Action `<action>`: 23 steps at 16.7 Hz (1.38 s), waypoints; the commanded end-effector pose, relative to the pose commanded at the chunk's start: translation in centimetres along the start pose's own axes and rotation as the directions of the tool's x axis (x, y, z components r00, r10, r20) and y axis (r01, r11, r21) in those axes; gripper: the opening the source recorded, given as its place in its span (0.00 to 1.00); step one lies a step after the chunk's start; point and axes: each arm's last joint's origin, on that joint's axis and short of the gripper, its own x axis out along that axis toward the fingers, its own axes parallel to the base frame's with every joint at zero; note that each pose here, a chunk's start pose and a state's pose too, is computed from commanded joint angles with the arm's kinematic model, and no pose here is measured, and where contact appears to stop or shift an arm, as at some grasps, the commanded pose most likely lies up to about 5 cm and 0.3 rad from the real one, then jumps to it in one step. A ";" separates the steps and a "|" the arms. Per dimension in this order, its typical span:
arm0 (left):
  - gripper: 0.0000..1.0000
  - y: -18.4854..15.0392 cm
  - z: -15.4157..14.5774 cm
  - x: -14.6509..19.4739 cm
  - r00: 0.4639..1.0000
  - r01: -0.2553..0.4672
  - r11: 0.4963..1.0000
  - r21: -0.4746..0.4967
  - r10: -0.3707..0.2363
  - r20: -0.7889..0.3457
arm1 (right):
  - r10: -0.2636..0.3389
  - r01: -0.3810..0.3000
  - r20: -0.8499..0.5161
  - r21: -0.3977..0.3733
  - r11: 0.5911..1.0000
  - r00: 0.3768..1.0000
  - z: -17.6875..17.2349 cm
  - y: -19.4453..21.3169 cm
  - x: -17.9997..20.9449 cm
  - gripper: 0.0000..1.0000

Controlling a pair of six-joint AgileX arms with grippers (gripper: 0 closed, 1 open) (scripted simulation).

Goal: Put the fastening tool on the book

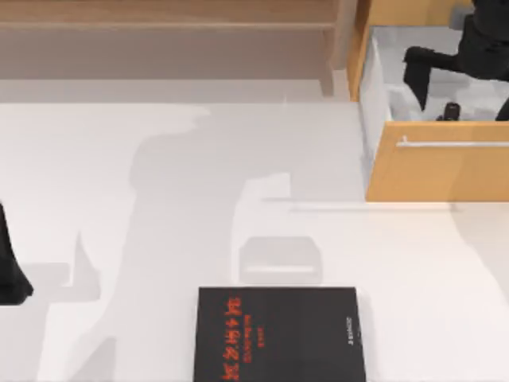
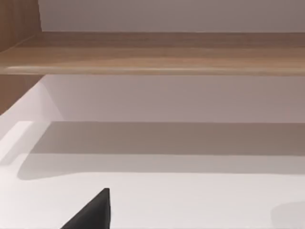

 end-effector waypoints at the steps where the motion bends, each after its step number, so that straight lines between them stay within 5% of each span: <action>1: 1.00 0.0 0.0 0.0 1.000 0.000 1.000 0.000 0.000 0.000 | 0.000 0.000 -0.002 -0.003 1.000 1.000 -0.2 -0.2 -0.2 1.00; 10: 1.00 0.0 0.0 0.0 1.000 0.000 1.000 0.000 0.000 0.000 | 0.019 -0.018 0.020 -0.018 1.000 1.000 -1.6 -1.3 -0.4 1.00; 23: 1.00 0.0 0.0 0.0 1.000 0.000 1.000 0.000 0.000 0.000 | 0.004 -0.004 0.009 -0.001 1.000 1.000 0.3 0.7 5.5 1.00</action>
